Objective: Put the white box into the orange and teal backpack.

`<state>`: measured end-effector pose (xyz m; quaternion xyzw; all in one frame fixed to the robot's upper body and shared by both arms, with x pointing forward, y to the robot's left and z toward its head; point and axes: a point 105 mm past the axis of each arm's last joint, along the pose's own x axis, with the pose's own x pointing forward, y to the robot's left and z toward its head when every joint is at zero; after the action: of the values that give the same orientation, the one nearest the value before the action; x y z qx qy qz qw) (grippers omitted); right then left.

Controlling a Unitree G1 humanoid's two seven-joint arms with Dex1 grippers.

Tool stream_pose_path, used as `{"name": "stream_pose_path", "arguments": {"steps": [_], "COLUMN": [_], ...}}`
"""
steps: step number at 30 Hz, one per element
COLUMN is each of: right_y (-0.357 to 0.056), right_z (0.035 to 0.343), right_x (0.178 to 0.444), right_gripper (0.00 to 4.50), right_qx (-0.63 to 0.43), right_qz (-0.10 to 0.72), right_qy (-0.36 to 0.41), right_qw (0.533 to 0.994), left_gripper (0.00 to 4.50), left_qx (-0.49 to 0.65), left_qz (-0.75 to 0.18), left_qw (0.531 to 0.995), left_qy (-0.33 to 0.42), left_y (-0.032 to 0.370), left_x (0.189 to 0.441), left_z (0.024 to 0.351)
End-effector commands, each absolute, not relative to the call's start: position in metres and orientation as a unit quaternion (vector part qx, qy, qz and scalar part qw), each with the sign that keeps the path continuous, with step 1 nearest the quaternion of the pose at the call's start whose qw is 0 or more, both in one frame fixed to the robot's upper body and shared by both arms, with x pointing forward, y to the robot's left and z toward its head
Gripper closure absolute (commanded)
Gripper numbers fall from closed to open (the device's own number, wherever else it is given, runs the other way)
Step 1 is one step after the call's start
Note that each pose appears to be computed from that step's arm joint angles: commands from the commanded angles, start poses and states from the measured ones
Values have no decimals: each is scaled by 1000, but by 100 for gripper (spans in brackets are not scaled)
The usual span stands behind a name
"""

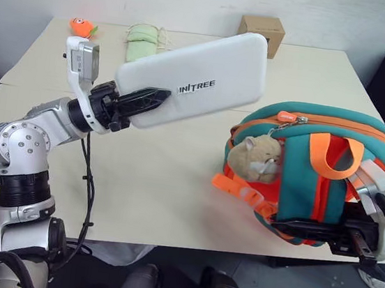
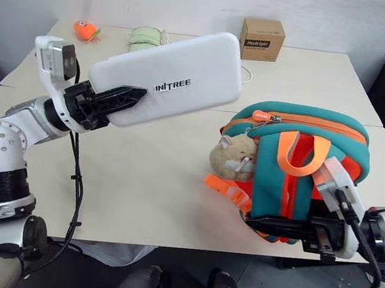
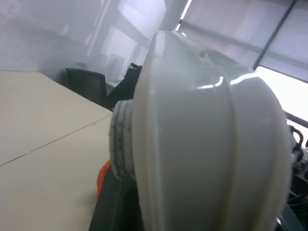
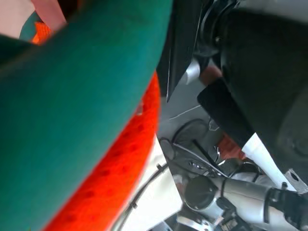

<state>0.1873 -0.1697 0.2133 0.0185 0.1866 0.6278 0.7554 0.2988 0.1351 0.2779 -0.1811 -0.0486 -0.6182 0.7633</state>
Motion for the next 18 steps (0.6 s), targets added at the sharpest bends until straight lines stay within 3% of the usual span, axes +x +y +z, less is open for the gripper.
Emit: {"name": "stream_pose_path", "arguments": {"steps": [1,6,12,18], "right_y": [-182,-191,-193,-188], "right_z": [218,220,225,228], "right_x": [185,185,169,164], "right_gripper": [447,447,447,447], "right_qx": [17,17,20,20], "right_qz": [625,622,643,653], "right_qy": [197,210,233,228], "right_qw": [755,755,729,722], "left_gripper": [331,331,331,331], "left_qx": [-117,2,43,1], "left_qz": [-661,-662,-674,-693], "left_qw": [740,749,732,710], "left_qy": [-41,-26,-89,-126], "left_y": [122,108,89,92], "left_x": [283,296,311,310], "left_z": [270,240,266,305]}}
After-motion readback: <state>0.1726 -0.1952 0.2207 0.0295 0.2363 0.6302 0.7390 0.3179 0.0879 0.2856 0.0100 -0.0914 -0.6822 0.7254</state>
